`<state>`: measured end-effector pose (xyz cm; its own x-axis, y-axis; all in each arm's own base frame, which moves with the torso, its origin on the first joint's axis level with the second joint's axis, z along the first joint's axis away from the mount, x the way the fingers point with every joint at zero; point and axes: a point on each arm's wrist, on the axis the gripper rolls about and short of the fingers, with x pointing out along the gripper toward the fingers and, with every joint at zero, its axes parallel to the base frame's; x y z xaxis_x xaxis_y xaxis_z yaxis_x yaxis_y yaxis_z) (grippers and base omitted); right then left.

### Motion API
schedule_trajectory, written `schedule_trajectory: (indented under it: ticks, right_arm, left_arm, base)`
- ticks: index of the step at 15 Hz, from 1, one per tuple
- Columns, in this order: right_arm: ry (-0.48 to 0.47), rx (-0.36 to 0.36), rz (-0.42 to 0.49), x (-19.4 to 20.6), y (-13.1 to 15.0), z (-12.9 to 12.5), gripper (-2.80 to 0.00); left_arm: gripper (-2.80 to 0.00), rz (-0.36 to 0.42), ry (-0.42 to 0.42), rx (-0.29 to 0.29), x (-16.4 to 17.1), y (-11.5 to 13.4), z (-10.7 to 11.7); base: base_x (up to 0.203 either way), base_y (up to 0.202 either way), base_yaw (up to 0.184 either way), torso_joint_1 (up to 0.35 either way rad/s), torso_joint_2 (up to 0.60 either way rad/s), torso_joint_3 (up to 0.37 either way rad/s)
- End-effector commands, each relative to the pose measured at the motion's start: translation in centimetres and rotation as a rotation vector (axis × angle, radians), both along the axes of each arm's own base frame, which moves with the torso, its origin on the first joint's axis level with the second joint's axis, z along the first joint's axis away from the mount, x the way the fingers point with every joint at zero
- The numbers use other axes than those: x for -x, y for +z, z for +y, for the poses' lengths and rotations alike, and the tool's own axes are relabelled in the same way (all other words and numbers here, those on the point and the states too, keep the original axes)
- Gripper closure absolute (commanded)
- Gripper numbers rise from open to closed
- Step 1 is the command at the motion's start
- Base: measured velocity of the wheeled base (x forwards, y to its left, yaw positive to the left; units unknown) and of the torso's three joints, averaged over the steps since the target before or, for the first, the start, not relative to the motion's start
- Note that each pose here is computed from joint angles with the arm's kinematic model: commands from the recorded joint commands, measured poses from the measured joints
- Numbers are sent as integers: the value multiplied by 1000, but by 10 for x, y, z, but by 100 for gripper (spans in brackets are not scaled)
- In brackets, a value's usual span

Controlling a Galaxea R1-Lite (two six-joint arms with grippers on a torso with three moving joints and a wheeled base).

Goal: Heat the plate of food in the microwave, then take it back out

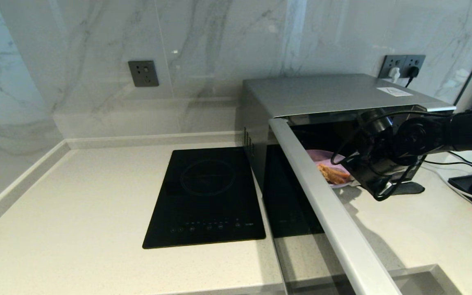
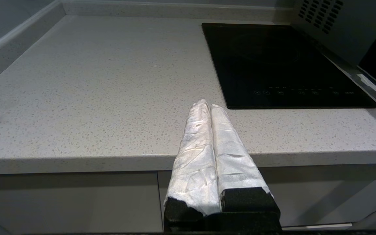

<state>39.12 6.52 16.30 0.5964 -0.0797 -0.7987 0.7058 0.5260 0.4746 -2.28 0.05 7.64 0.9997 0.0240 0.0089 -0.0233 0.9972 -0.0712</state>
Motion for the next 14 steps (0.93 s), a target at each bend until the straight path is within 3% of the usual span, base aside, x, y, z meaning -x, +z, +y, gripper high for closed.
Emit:
schedule_trajectory:
  ticks: [1,8,14]
  right_arm:
    - [-11,-2,4,17,8,-5,0]
    - [-59,53,42,76,21,-54,0]
    - [-134,92,125,130,9,-115,0]
  left_arm:
    - [0,1,1,1,0,0,0]
    - [0,1,1,0,0,0,0]
    - [0,1,1,1,0,0,0]
  base:
    - [0,0,0,0,0,0]
    - [0,0,0,0,0,0]
    - [0,0,0,0,0,0]
